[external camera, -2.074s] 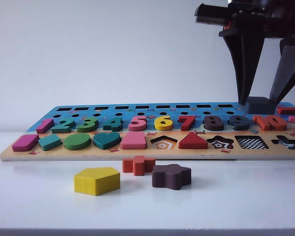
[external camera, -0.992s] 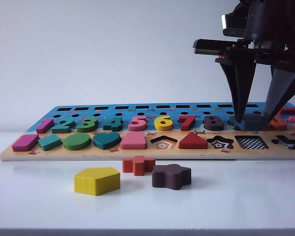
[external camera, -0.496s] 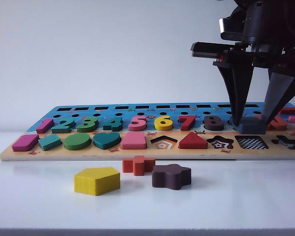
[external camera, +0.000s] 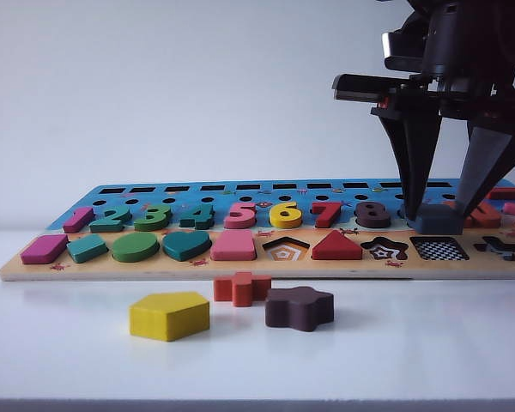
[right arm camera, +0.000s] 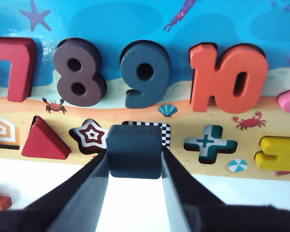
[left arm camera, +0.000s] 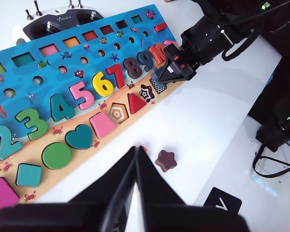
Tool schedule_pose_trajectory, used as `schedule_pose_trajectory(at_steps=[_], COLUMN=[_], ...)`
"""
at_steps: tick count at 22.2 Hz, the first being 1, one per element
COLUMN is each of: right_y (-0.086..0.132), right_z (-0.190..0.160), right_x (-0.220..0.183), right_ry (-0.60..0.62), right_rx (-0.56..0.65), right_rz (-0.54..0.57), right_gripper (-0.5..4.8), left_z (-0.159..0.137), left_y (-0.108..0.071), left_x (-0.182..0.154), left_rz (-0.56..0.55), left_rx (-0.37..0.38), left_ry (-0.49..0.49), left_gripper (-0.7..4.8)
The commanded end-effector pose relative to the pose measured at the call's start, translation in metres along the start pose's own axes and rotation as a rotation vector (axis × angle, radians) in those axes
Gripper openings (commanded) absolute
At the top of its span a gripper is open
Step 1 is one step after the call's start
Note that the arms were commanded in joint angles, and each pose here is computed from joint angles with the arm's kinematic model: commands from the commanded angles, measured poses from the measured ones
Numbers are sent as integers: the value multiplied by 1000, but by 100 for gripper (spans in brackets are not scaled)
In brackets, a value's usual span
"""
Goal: Insert the cube into the slot.
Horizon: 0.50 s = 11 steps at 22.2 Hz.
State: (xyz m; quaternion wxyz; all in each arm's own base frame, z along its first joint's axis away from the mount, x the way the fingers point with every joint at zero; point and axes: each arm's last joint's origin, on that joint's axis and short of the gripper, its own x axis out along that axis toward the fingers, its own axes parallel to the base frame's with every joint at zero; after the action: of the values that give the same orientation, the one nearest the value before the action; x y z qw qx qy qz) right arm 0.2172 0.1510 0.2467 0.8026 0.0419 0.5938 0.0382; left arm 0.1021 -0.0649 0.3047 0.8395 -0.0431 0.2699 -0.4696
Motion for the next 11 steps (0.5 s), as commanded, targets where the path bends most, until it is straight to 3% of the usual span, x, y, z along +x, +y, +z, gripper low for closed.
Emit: schedule_pose_trajectory(at_steps=[1, 11], right_y=[1, -2], right_z=[2, 5], right_x=[2, 9], right_ry=[-6, 9], right_rx=[-2, 7], right_rz=[-2, -25], right_gripper=[5, 5], left_z=[2, 2], left_y=[-1, -1], left_x=[0, 0], left_rz=[-6, -6], left_rx=[13, 13], left_ry=[-11, -11], left_gripper=[10, 10])
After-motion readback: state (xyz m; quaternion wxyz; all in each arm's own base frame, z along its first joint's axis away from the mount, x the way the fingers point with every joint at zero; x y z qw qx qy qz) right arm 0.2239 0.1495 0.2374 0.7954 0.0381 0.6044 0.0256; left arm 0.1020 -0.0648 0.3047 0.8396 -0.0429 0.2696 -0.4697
